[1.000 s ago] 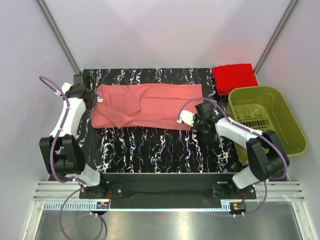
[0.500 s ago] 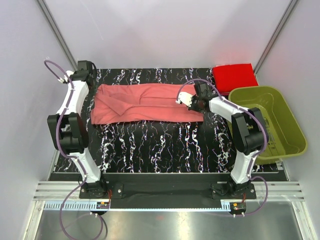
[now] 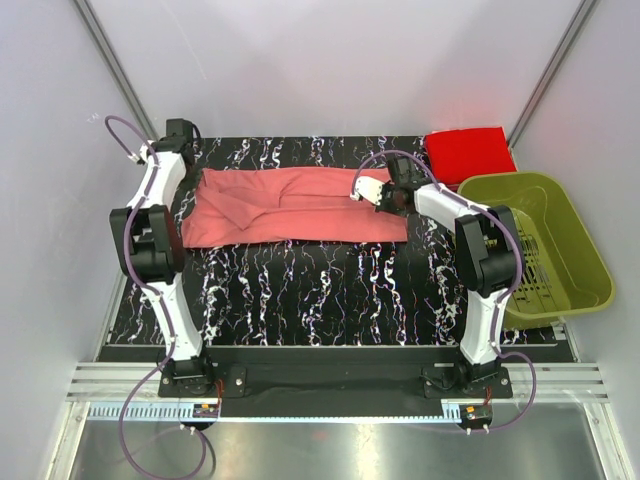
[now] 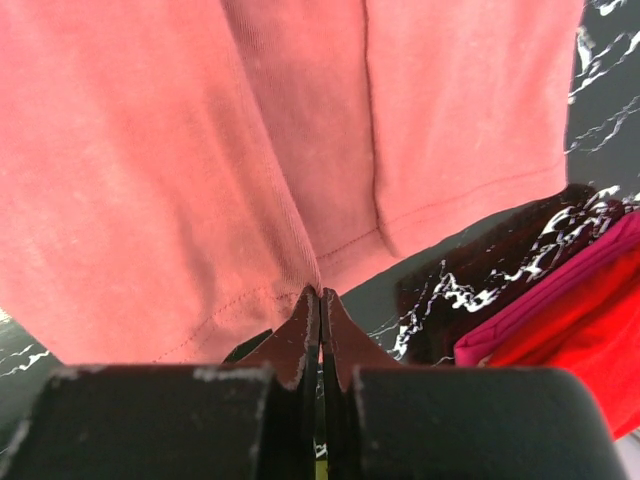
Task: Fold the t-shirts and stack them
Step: Fold the tshirt
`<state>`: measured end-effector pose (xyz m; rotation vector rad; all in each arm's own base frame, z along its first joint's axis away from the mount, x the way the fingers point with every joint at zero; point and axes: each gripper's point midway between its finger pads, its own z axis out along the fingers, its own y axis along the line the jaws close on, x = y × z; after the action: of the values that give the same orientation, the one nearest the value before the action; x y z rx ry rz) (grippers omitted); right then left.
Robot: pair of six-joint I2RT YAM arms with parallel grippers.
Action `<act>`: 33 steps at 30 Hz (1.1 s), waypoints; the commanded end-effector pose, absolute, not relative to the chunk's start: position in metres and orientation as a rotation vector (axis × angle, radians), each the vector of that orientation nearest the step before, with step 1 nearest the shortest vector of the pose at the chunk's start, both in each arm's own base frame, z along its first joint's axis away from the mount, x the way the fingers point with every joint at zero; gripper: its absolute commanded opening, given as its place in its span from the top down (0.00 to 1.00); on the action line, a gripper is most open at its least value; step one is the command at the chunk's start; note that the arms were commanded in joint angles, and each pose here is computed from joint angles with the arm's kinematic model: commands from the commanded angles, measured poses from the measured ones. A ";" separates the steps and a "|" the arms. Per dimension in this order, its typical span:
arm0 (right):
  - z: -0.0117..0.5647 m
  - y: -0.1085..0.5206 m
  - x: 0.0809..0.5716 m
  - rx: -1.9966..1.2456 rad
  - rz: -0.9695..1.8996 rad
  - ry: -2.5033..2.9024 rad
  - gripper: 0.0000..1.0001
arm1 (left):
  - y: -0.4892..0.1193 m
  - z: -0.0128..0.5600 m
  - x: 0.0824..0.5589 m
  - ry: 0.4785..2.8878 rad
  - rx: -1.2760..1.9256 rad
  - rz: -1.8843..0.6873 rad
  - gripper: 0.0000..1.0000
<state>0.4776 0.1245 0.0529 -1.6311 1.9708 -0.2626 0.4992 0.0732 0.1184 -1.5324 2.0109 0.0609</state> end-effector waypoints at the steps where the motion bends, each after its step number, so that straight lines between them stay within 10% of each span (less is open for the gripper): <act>1: 0.053 0.115 0.490 -1.620 -0.285 1.972 1.00 | 0.077 0.137 0.522 1.937 -1.509 0.031 1.00; 33: 0.041 0.116 0.521 -1.550 -0.318 1.964 1.00 | 0.086 0.112 0.560 1.923 -1.419 0.040 1.00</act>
<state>0.5029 0.1178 0.0276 -1.6015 1.9921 -0.2774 0.5368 0.0754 0.0888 -1.4606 2.0278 0.0613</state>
